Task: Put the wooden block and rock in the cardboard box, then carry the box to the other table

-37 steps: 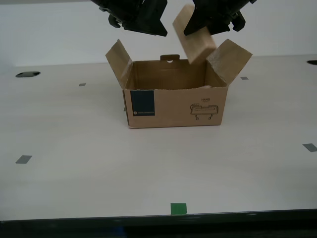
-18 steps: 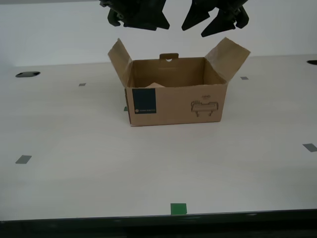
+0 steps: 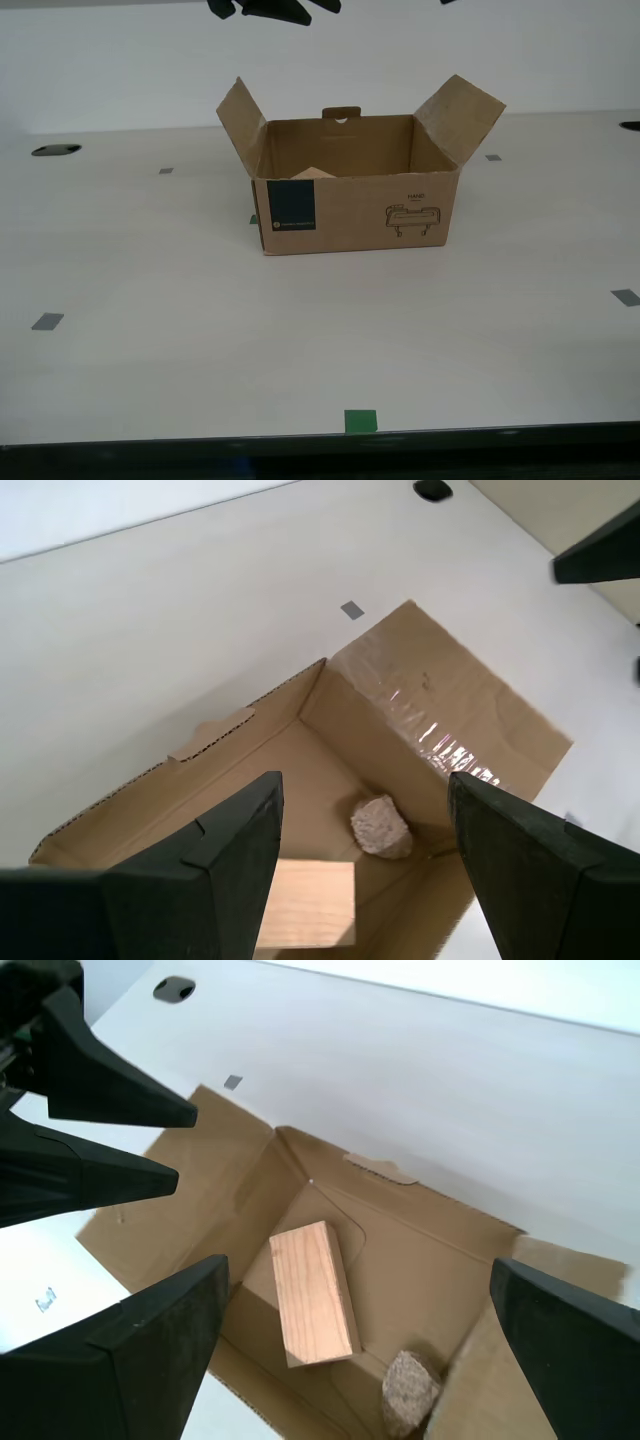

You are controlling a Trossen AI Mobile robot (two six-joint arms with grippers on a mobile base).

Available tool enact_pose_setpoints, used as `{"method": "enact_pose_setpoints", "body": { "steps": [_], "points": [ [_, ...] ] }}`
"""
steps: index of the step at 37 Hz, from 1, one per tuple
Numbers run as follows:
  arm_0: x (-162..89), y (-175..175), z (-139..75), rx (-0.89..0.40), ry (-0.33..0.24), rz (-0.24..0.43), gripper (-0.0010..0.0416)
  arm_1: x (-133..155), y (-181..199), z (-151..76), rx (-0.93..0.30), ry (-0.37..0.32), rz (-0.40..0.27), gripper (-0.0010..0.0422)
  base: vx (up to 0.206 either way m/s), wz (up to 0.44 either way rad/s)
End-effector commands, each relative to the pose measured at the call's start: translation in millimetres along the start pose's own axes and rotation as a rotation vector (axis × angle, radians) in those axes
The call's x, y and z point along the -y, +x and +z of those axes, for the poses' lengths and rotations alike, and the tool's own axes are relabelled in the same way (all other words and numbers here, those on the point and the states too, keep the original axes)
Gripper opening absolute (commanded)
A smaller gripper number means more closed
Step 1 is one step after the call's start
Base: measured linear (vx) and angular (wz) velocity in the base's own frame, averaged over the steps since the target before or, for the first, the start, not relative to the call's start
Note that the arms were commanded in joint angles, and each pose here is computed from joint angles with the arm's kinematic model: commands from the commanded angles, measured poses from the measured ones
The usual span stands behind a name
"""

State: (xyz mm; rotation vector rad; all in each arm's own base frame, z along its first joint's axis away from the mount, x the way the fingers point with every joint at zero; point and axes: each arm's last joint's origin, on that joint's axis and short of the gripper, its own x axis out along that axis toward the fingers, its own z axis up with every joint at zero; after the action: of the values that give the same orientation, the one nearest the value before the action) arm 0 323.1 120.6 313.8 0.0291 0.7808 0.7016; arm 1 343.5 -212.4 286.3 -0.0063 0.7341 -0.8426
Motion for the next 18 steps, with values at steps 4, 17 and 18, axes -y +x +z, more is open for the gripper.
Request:
{"method": "enact_pose_setpoints", "body": {
  "steps": [4,17,18],
  "points": [
    [0,-26,19,-0.013,0.026,-0.088,0.0359,4,-19,16,-0.053,-0.056,0.011,0.022,0.0,0.0],
    [-2,-67,38,-0.049,0.062,-0.235,0.0387,-2,-64,51,-0.037,-0.127,0.057,0.022,0.0,0.0],
    [-1,-69,38,-0.049,0.064,-0.258,0.0387,-4,-67,52,-0.036,-0.138,0.062,0.022,0.0,0.0]
  ]
}}
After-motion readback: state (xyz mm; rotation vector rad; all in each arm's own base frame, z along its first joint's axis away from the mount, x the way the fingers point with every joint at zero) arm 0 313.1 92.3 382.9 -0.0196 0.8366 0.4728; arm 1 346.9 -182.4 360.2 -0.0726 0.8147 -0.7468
